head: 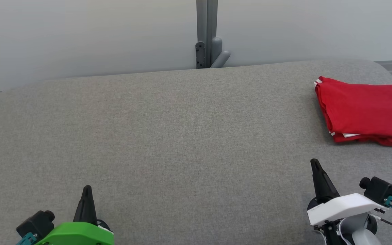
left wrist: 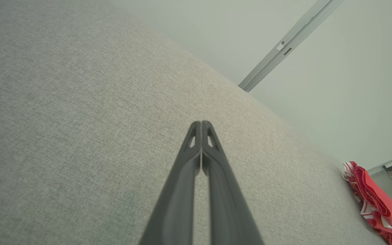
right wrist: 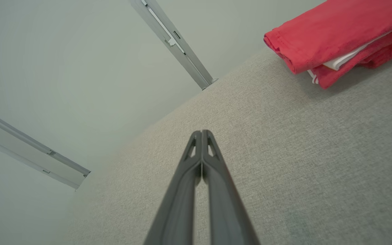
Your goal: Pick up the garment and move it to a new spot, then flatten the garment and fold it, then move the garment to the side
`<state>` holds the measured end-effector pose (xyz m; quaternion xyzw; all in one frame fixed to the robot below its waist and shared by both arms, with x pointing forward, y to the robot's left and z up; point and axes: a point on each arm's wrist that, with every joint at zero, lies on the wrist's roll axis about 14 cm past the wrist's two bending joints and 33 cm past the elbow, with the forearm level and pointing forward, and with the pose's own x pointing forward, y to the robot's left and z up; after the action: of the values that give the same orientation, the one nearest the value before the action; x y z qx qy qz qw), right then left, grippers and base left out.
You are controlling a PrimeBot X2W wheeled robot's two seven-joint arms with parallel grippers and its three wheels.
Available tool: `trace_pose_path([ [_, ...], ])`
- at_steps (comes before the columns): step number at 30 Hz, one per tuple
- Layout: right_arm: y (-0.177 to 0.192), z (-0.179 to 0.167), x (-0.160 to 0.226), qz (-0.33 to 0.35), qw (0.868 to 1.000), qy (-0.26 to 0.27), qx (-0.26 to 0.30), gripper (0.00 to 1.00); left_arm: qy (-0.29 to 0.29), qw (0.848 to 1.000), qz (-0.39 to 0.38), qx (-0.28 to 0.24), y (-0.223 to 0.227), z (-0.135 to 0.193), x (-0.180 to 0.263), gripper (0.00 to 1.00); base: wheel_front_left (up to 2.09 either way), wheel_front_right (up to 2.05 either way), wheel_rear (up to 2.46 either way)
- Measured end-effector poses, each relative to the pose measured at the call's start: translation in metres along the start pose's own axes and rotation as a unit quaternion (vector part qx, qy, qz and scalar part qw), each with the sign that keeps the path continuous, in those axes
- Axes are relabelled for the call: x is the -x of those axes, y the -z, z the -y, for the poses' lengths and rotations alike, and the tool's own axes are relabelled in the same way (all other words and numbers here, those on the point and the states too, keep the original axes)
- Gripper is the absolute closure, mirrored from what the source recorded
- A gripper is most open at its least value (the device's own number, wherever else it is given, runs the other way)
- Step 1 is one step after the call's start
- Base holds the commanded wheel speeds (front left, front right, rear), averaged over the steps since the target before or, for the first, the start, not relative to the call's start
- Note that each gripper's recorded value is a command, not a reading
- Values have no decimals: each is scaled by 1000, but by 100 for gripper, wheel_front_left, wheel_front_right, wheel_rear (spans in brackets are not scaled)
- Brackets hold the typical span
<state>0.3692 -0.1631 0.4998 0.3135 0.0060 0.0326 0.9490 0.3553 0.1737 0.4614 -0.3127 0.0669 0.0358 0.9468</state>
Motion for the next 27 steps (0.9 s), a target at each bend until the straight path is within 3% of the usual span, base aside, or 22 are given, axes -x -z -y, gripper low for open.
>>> trace_pose_path([
  [27,-9,11,-5,8,984,22,-174,100,0,984,-4,178,-16,-4,-11,100,0,0,0],
])
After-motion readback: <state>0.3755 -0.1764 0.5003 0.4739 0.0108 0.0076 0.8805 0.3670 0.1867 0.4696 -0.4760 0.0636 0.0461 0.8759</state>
